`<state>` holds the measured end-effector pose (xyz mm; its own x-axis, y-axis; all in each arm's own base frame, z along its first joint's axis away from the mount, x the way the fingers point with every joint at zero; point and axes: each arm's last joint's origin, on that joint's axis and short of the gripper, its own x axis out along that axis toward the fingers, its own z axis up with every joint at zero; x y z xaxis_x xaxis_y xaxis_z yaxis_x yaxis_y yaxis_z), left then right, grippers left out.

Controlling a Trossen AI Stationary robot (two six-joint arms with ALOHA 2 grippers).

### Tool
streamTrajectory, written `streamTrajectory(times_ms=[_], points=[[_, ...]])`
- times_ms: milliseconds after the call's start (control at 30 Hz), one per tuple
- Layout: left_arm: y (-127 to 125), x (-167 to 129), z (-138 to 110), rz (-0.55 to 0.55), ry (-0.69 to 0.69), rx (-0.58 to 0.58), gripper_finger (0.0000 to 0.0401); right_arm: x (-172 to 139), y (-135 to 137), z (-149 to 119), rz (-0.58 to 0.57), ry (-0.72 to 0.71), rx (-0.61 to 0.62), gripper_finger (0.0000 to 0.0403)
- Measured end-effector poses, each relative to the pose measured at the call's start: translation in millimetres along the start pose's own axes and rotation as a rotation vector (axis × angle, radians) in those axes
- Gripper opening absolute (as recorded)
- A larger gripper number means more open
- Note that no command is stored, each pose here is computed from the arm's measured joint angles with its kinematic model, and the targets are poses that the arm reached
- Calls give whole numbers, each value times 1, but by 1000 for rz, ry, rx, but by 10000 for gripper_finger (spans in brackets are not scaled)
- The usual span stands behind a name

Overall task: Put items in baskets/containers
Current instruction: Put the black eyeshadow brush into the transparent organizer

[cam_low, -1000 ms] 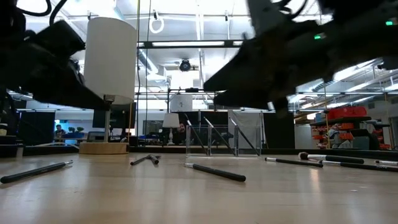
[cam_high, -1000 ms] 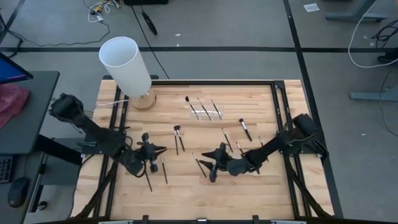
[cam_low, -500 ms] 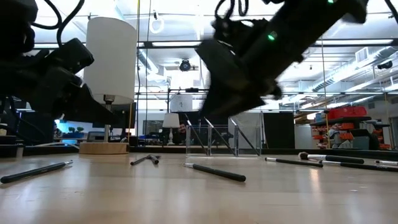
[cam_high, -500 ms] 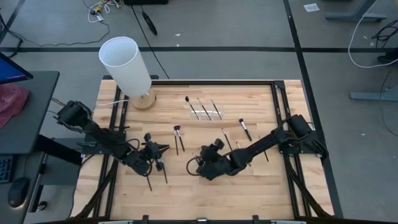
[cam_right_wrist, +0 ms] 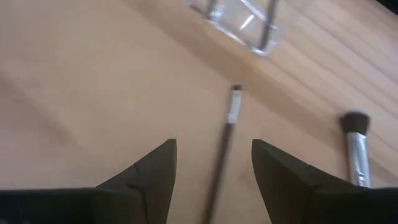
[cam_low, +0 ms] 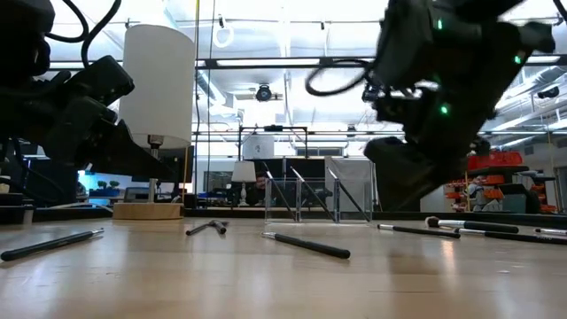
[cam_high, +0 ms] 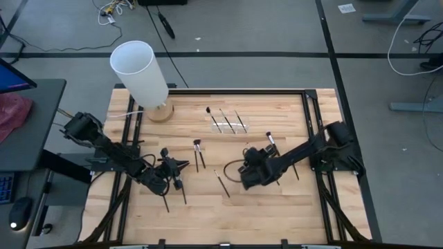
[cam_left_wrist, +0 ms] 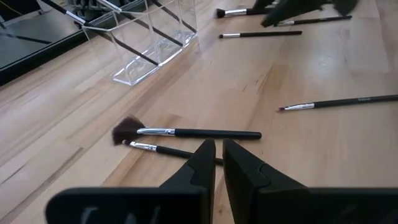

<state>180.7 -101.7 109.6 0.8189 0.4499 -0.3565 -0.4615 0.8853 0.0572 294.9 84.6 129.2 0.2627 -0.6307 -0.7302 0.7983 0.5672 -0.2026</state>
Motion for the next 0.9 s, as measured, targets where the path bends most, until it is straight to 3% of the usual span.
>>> streamTrajectory(times_ms=[167, 333, 500, 633, 900], points=[[0, 0, 0, 1, 0, 0, 32, 20, -18, -3, 77, -29, 115, 210], [0, 0, 0, 2, -2, -1, 32, 40, -23, -9, 179, -59, 149, 210], [0, 0, 0, 1, -4, -4, 32, 49, -31, -15, 205, -58, 171, 193], [0, 0, 1, 0, -6, -7, 32, 52, -37, -22, 201, -35, 155, 147], [-1, 0, 1, -2, -10, -14, 32, 58, -51, -39, 204, -72, 151, 16]])
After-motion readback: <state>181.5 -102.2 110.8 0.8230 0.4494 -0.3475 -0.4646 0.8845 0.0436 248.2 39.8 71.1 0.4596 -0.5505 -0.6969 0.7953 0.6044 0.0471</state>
